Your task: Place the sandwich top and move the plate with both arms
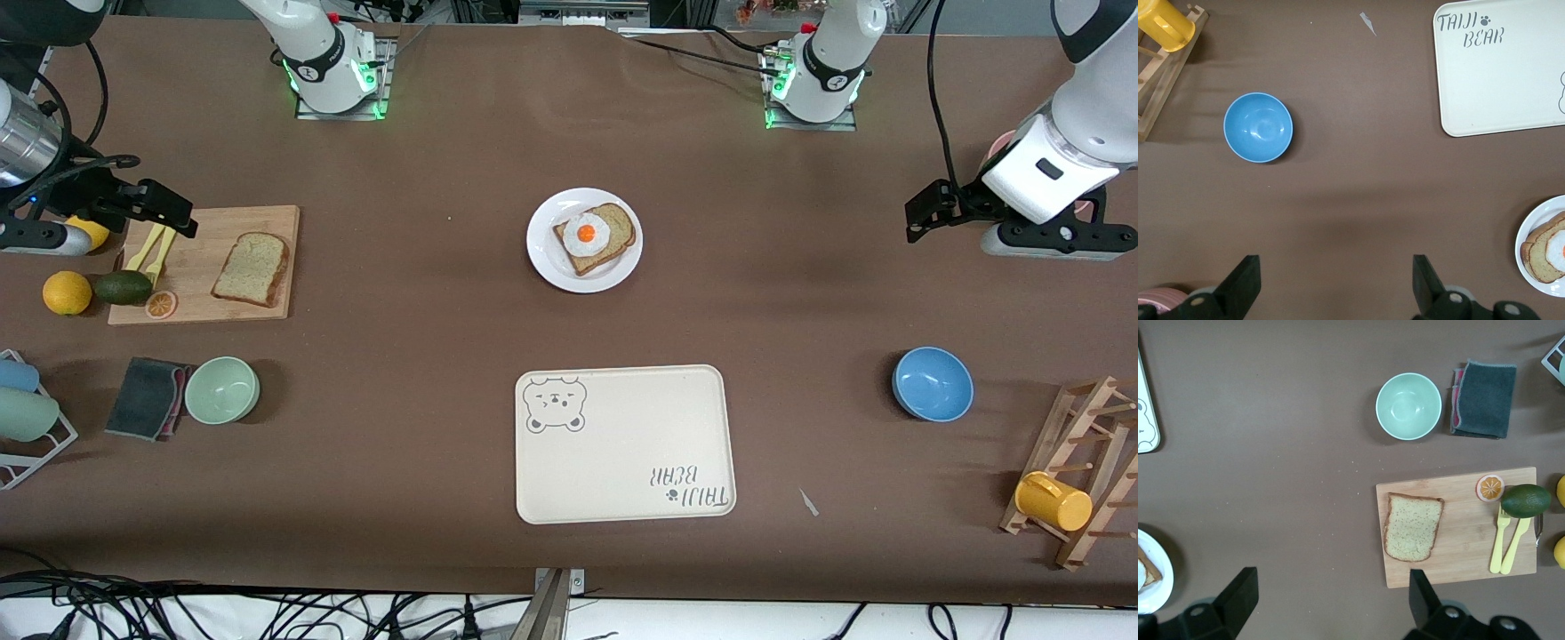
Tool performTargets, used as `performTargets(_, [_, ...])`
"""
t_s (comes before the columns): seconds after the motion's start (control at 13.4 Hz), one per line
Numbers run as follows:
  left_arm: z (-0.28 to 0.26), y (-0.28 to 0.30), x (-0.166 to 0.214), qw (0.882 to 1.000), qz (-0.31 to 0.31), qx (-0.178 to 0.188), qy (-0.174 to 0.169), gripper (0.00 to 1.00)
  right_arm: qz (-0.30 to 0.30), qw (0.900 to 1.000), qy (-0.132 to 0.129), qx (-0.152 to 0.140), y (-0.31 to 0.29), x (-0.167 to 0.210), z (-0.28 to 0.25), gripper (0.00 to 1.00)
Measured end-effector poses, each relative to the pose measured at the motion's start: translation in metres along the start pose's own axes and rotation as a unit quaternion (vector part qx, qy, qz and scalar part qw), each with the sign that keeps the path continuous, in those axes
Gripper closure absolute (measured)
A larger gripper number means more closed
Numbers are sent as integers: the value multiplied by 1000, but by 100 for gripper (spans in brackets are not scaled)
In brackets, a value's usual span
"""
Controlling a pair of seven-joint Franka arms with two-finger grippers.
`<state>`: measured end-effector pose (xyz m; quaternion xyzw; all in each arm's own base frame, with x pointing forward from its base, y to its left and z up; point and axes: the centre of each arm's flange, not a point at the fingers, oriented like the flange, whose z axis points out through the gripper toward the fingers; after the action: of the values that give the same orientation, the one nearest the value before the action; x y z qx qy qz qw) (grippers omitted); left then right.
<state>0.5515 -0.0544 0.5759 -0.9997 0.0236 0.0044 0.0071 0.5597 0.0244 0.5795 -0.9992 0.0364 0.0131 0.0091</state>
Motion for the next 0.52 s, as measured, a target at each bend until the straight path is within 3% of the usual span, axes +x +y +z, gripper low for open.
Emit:
performTargets(0.3, [0,0,0,1000,0,0,0,0,0,1000,-2,0,0,0,1,0])
performTargets(0.52, [0,0,0,1000,0,0,0,0,-5,1000,-2,-17,-1,-1,1,0])
